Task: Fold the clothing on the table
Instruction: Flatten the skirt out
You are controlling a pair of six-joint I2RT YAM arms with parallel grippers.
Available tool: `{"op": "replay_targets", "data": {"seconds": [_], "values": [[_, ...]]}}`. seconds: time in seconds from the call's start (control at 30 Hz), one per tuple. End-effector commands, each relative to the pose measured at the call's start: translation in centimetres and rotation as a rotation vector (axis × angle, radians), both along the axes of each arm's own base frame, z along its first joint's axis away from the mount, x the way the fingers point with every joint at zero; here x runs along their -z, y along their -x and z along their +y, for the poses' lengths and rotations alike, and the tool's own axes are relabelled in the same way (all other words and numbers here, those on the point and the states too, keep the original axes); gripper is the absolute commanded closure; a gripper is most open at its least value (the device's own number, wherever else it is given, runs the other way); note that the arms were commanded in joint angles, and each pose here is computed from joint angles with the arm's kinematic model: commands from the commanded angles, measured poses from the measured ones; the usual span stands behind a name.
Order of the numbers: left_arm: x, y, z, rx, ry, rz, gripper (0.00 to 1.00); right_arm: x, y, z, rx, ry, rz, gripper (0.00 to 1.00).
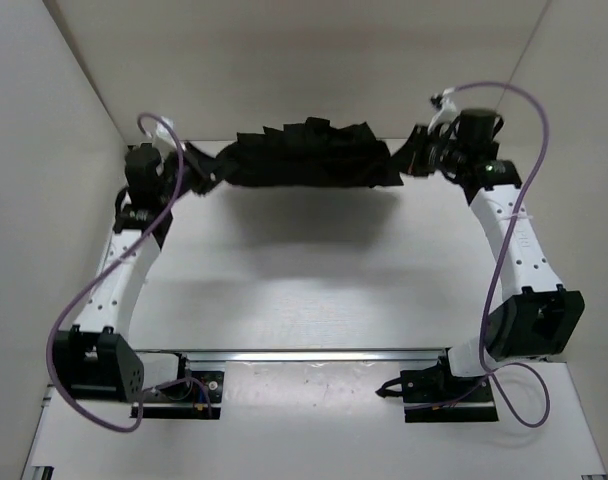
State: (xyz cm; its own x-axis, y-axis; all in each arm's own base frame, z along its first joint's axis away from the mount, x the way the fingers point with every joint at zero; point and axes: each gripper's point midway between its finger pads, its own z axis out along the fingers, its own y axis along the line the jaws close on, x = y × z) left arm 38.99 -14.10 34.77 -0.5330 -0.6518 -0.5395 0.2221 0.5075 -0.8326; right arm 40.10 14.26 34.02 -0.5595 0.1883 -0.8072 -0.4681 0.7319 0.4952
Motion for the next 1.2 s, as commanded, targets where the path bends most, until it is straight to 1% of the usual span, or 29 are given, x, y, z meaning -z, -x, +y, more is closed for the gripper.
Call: {"op": "replay_targets", "data": {"seconds": [0.0, 0.03, 0.07, 0.1, 0.13, 0.17, 0.2, 0.27, 0.33, 0.37, 0.4, 0.43, 0.47, 0.53, 0.57, 0.63, 0.73, 0.77, 0.8, 0.87, 0.97, 1.0, 1.03, 1.07, 1.1, 1.13, 1.17], "values": [[9.7, 5.5, -0.2, 0.051, -0.059, 0.167, 0.71, 10.5, 3.8, -2.5, 0.079, 0.081, 0.262, 0.90], [11.5, 6.7, 0.0, 0.066, -0.097, 0.187, 0.67, 12.1, 4.4, -3.7, 0.133, 0.119, 0.294, 0.81], [15.0, 8.4, 0.7, 0.059, -0.147, 0.247, 0.59, 14.7, 6.4, -4.5, 0.155, 0.152, 0.353, 0.60], [17.8, 10.2, 1.1, 0.053, -0.174, 0.314, 0.56, 17.3, 8.0, -5.5, 0.192, 0.209, 0.404, 0.43], [19.6, 10.9, 1.6, 0.045, -0.221, 0.341, 0.51, 18.1, 8.2, -6.9, 0.253, 0.248, 0.421, 0.34], [20.6, 11.9, 1.9, 0.047, -0.264, 0.367, 0.49, 20.0, 9.8, -7.6, 0.271, 0.270, 0.480, 0.30], [21.7, 13.1, 2.0, 0.057, -0.289, 0.403, 0.48, 20.8, 10.5, -7.8, 0.283, 0.277, 0.501, 0.29], [23.5, 14.4, 2.1, 0.073, -0.357, 0.437, 0.43, 21.7, 11.7, -7.1, 0.272, 0.239, 0.540, 0.28], [24.9, 16.0, 2.2, 0.081, -0.373, 0.472, 0.42, 23.0, 13.1, -6.5, 0.271, 0.213, 0.574, 0.29], [25.2, 16.1, 2.6, 0.057, -0.380, 0.477, 0.41, 23.1, 13.0, -5.6, 0.257, 0.204, 0.563, 0.29], [26.0, 16.5, 2.7, 0.048, -0.383, 0.498, 0.38, 23.8, 13.1, -4.9, 0.259, 0.184, 0.573, 0.29], [26.5, 16.5, 3.0, 0.023, -0.383, 0.495, 0.32, 24.5, 13.3, -3.7, 0.231, 0.172, 0.589, 0.29], [27.3, 16.7, 3.1, 0.012, -0.393, 0.522, 0.32, 25.0, 13.5, -3.2, 0.219, 0.175, 0.598, 0.30], [28.5, 17.3, 3.2, 0.003, -0.420, 0.568, 0.35, 26.7, 13.3, -2.3, 0.214, 0.168, 0.639, 0.30], [29.2, 17.8, 3.2, 0.000, -0.452, 0.596, 0.34, 27.7, 13.3, -2.0, 0.207, 0.175, 0.663, 0.31], [30.0, 17.9, 2.9, -0.018, -0.496, 0.606, 0.33, 28.3, 12.7, -1.7, 0.215, 0.184, 0.671, 0.31], [30.9, 17.7, 2.1, -0.026, -0.474, 0.609, 0.33, 29.4, 12.4, -0.7, 0.194, 0.196, 0.686, 0.34], [31.3, 17.6, 1.7, -0.019, -0.480, 0.619, 0.31, 29.7, 12.1, -0.5, 0.186, 0.200, 0.694, 0.35], [31.9, 17.9, 1.1, 0.003, -0.488, 0.642, 0.31, 29.9, 12.0, -0.3, 0.188, 0.201, 0.702, 0.36], [32.2, 17.6, 0.2, 0.024, -0.495, 0.648, 0.31, 30.7, 12.1, 0.1, 0.177, 0.220, 0.731, 0.37], [32.7, 17.4, -0.9, 0.047, -0.491, 0.653, 0.31, 31.3, 12.5, 1.2, 0.148, 0.236, 0.753, 0.47], [32.7, 17.2, -1.2, 0.045, -0.481, 0.663, 0.32, 31.4, 12.8, 1.6, 0.132, 0.240, 0.758, 0.58], [32.5, 16.7, -1.7, 0.045, -0.459, 0.652, 0.35, 31.7, 13.2, 1.8, 0.118, 0.235, 0.781, 0.78], [32.3, 16.4, -1.8, 0.043, -0.444, 0.642, 0.38, 31.7, 13.2, 2.0, 0.115, 0.229, 0.785, 0.86], [32.0, 16.0, -2.2, 0.047, -0.434, 0.636, 0.45, 31.3, 13.1, 2.3, 0.106, 0.218, 0.781, 1.00], [31.6, 15.5, -2.5, 0.051, -0.418, 0.625, 0.62, 31.2, 13.1, 2.3, 0.101, 0.210, 0.784, 1.00], [31.3, 15.1, -2.8, 0.056, -0.416, 0.621, 0.76, 30.8, 13.0, 2.5, 0.095, 0.199, 0.776, 1.00]]}}
